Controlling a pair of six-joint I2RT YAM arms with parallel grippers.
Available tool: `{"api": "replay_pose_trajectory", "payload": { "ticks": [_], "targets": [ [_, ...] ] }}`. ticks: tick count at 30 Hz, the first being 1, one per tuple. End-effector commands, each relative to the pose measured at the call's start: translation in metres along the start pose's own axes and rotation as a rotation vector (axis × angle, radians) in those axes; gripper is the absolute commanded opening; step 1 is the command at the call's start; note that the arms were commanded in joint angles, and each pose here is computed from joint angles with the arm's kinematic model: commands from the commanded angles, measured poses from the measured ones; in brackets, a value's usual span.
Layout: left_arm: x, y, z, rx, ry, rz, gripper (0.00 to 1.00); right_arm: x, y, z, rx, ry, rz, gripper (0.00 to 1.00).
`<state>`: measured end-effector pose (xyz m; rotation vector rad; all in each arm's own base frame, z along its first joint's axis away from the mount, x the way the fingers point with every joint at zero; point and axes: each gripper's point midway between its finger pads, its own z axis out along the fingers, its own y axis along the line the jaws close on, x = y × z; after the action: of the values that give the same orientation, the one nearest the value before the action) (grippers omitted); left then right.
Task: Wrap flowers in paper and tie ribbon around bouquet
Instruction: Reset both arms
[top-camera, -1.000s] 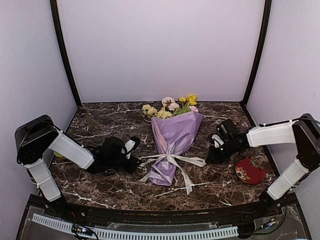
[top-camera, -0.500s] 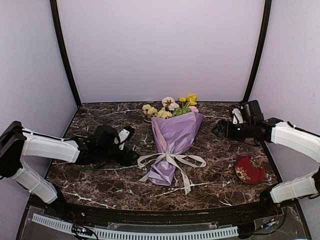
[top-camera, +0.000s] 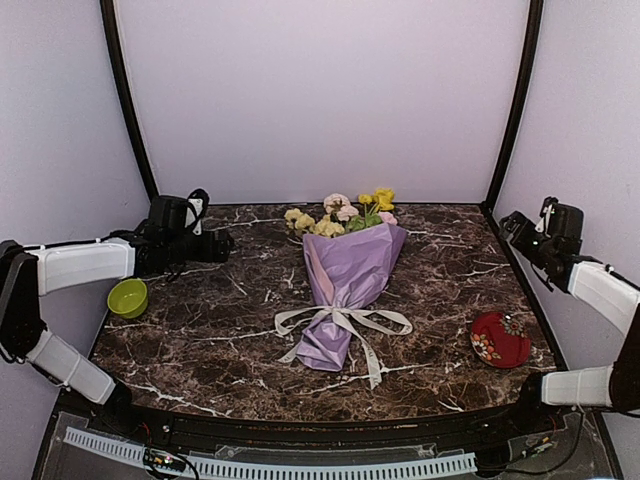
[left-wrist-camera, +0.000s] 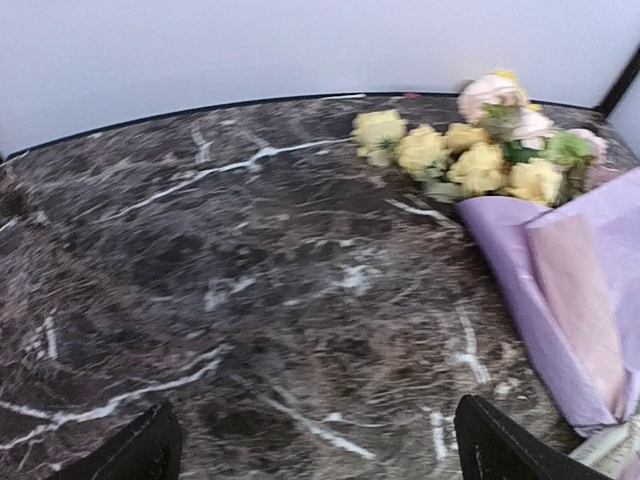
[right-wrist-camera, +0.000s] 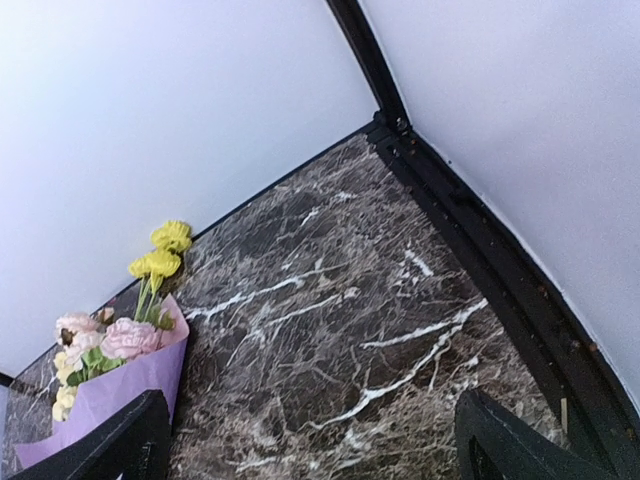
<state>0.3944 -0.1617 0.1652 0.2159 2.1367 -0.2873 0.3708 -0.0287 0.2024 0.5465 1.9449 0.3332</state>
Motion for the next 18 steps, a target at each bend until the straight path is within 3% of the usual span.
{"api": "replay_pose_trajectory", "payload": {
  "ticks": [1,6,11,18],
  "targets": [
    [0.015,0.067,0.001,-0.232,0.036,-0.057,0.98,-0.019,-0.009,-0.004,-0.019,-0.167,-0.018,1.00],
    [0.022,0.121,-0.009,-0.455,-0.042,-0.026,0.99,-0.010,-0.034,-0.002,0.064,-0.239,-0.031,1.00],
    [0.028,0.134,-0.010,-0.495,-0.073,0.005,0.99,-0.007,-0.058,0.005,0.182,-0.231,-0.059,1.00],
    [0.032,0.142,-0.020,-0.550,-0.119,0.096,0.99,-0.007,-0.064,0.006,0.184,-0.270,-0.064,1.00]
  ]
}}
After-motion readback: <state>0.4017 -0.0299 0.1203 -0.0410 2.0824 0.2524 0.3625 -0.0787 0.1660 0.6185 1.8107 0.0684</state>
